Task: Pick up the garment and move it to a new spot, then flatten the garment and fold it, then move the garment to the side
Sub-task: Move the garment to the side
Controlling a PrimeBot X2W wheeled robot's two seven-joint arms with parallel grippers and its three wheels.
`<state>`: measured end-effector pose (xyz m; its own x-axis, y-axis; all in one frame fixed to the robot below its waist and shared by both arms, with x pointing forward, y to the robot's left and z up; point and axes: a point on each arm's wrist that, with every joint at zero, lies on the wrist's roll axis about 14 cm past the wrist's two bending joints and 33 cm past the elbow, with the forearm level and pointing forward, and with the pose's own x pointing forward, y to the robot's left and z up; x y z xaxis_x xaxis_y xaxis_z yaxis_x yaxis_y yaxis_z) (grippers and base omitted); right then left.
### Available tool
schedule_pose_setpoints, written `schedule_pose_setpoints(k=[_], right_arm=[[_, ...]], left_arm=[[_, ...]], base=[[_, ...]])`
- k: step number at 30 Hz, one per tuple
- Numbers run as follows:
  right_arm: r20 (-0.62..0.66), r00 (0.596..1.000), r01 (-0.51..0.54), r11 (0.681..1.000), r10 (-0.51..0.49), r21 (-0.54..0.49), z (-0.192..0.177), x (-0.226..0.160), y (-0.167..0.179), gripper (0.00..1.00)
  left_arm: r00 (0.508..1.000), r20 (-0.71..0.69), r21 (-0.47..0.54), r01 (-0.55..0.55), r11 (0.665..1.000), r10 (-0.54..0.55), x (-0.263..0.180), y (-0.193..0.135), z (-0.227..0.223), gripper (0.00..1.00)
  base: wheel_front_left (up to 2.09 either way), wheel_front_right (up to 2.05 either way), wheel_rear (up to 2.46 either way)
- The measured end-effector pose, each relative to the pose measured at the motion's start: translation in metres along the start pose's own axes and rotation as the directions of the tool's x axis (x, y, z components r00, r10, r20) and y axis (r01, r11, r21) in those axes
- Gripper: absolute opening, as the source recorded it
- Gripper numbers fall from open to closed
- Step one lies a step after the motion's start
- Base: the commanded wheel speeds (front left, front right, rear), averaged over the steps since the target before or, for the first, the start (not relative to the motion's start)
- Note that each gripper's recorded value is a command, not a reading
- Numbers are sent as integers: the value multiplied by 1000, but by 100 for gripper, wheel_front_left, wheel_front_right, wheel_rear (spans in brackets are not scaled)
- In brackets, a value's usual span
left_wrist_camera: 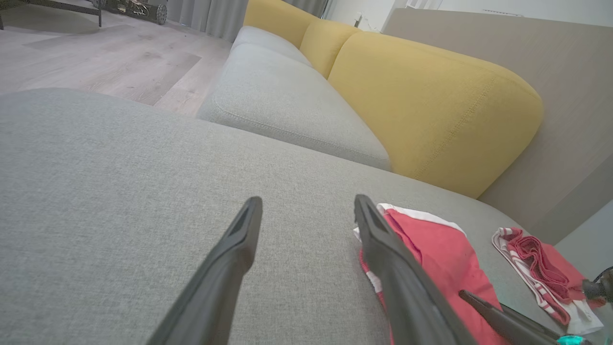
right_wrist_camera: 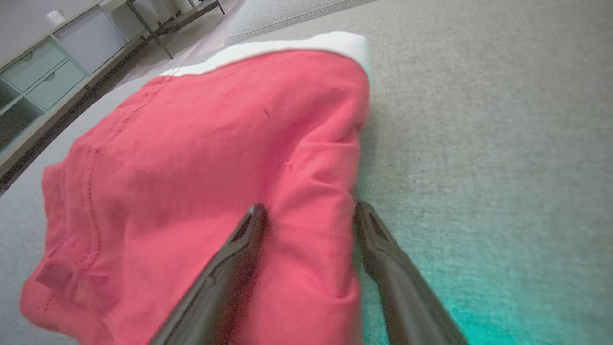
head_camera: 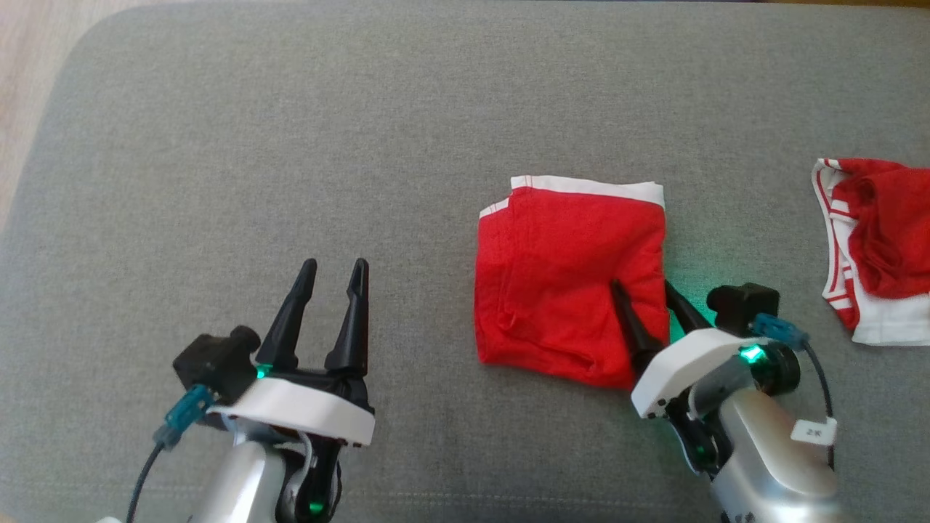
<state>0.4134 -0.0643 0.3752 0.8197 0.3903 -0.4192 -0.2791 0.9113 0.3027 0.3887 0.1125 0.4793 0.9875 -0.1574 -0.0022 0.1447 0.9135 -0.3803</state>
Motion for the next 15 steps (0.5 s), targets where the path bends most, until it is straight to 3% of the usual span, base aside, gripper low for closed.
schedule_pose_setpoints(k=[1,2,5,11,12,15], right_arm=[[-8,1000,-2,1000,2,-6,-2,2,1,24],[-5,1000,-3,1000,3,-24,-1,3,0,0],[29,999,-10,993,14,-119,9,5,0,0],[114,993,27,927,17,-375,38,-6,-21,0],[114,993,27,927,17,-375,38,-6,-21,0],[143,990,74,867,-4,-493,54,-19,-47,0]], left_arm=[[1000,1,1,-1,1000,1,1,0,0,100],[1000,3,1,0,1000,0,2,0,1,100],[1000,0,-1,13,1000,-13,4,-4,0,100],[998,-11,-10,66,998,-66,12,-20,-5,100],[998,-11,-10,66,998,-66,12,-20,-5,100],[995,-20,-17,98,995,-99,16,-31,-9,100]], base=[[0,0,0],[0,0,0],[0,0,0],[0,0,0],[0,0,0],[0,0,0]])
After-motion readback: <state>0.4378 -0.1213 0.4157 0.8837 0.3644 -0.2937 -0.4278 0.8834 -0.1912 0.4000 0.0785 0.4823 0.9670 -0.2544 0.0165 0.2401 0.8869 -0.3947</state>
